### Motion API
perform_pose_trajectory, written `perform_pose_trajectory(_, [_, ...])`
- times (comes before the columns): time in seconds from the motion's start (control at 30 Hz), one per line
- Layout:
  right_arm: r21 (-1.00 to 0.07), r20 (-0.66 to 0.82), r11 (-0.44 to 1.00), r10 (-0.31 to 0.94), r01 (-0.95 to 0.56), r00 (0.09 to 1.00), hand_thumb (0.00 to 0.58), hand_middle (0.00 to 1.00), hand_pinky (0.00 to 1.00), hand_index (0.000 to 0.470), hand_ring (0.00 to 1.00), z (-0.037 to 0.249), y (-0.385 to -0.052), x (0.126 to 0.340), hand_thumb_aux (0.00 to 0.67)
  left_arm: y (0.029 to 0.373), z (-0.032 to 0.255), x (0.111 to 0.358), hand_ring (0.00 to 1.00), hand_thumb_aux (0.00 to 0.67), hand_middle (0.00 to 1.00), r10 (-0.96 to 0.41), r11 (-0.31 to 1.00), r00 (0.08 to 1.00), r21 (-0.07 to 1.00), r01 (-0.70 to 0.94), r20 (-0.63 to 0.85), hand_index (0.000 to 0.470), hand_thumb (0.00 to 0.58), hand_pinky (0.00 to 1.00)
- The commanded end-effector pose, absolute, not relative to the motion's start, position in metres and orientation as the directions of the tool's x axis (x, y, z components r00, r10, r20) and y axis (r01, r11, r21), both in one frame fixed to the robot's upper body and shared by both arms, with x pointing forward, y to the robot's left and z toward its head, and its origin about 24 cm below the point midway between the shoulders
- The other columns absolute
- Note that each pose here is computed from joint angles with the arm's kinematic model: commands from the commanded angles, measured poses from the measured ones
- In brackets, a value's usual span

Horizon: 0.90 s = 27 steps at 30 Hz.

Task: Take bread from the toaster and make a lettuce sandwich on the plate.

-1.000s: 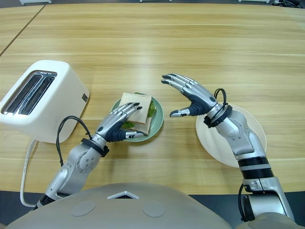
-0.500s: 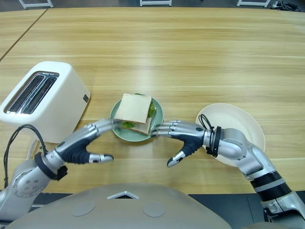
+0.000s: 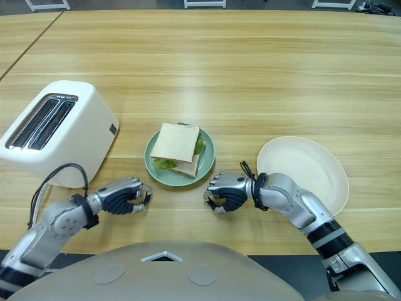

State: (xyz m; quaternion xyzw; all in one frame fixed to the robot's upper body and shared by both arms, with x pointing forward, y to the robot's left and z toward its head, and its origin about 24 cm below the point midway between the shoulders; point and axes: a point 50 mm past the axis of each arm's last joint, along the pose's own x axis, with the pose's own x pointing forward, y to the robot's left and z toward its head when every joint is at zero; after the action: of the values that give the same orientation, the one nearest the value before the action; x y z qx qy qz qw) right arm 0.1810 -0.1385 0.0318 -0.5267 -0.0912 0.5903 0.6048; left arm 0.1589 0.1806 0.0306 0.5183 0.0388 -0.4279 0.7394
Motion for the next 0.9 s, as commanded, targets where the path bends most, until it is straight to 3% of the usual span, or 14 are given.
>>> perform_pose_trajectory(0.03, [-0.707, -0.585, -0.298, 0.755, -0.641, 0.295, 0.58, 0.99, 0.99, 0.47, 0.99, 0.016, -0.141, 0.183, 0.67, 0.171, 0.015, 0.178, 1.0, 0.67, 1.0, -0.568, 0.083, 0.638, 0.735, 0.673, -0.52, 0.47, 0.58, 1.0])
perform_pose_trajectory(0.2, [-0.75, -0.56, -0.264, 0.742, -0.607, 0.368, 0.58, 0.99, 0.99, 0.47, 0.99, 0.011, -0.129, 0.207, 0.67, 0.164, 0.009, 0.199, 1.0, 0.67, 1.0, -0.556, 0.095, 0.663, 0.754, 0.65, -0.502, 0.47, 0.58, 1.0])
perform_pose_trajectory(0.6, [-0.84, -0.498, -0.217, 0.672, -0.498, 0.548, 0.58, 0.97, 0.97, 0.47, 0.97, 0.008, -0.121, 0.286, 0.67, 0.156, 0.01, 0.257, 1.0, 0.67, 1.0, -0.506, 0.126, 0.746, 0.819, 0.56, -0.433, 0.47, 0.58, 1.0])
perform_pose_trajectory(0.73, [-0.885, -0.404, -0.15, 0.718, -0.44, 0.567, 0.58, 0.92, 0.92, 0.47, 0.92, 0.023, -0.123, 0.288, 0.67, 0.151, 0.016, 0.262, 1.0, 0.67, 1.0, -0.522, 0.153, 0.769, 0.846, 0.51, -0.369, 0.47, 0.58, 1.0])
perform_pose_trajectory(0.77, [-0.901, -0.363, -0.118, 0.731, -0.417, 0.578, 0.579, 0.92, 0.92, 0.452, 0.92, 0.031, -0.127, 0.285, 0.644, 0.148, 0.024, 0.258, 1.0, 0.67, 1.0, -0.538, 0.179, 0.776, 0.855, 0.487, -0.33, 0.47, 0.58, 1.0])
perform_pose_trajectory(0.8, [-0.913, -0.328, -0.088, 0.741, -0.399, 0.587, 0.573, 0.91, 0.91, 0.418, 0.91, 0.038, -0.131, 0.282, 0.596, 0.147, 0.031, 0.253, 1.0, 0.436, 1.0, -0.549, 0.209, 0.784, 0.861, 0.463, -0.288, 0.306, 0.509, 1.0])
perform_pose_trajectory(0.83, [-0.923, -0.283, -0.044, 0.751, -0.383, 0.596, 0.55, 0.86, 0.86, 0.363, 0.86, 0.047, -0.137, 0.275, 0.518, 0.145, 0.04, 0.245, 1.0, 0.328, 1.0, -0.56, 0.242, 0.792, 0.866, 0.437, -0.243, 0.23, 0.429, 1.0])
perform_pose_trajectory(0.87, [-0.929, -0.24, 0.001, 0.758, -0.369, 0.606, 0.503, 0.69, 0.69, 0.299, 0.69, 0.056, -0.143, 0.268, 0.426, 0.144, 0.049, 0.235, 0.98, 0.213, 0.98, -0.564, 0.275, 0.802, 0.87, 0.408, -0.198, 0.149, 0.31, 0.98])
perform_pose_trajectory(0.9, [-0.93, -0.2, 0.051, 0.761, -0.364, 0.618, 0.447, 0.47, 0.47, 0.245, 0.47, 0.066, -0.15, 0.258, 0.349, 0.144, 0.059, 0.223, 0.0, 0.011, 0.0, -0.556, 0.325, 0.819, 0.869, 0.373, -0.144, 0.007, 0.018, 0.0])
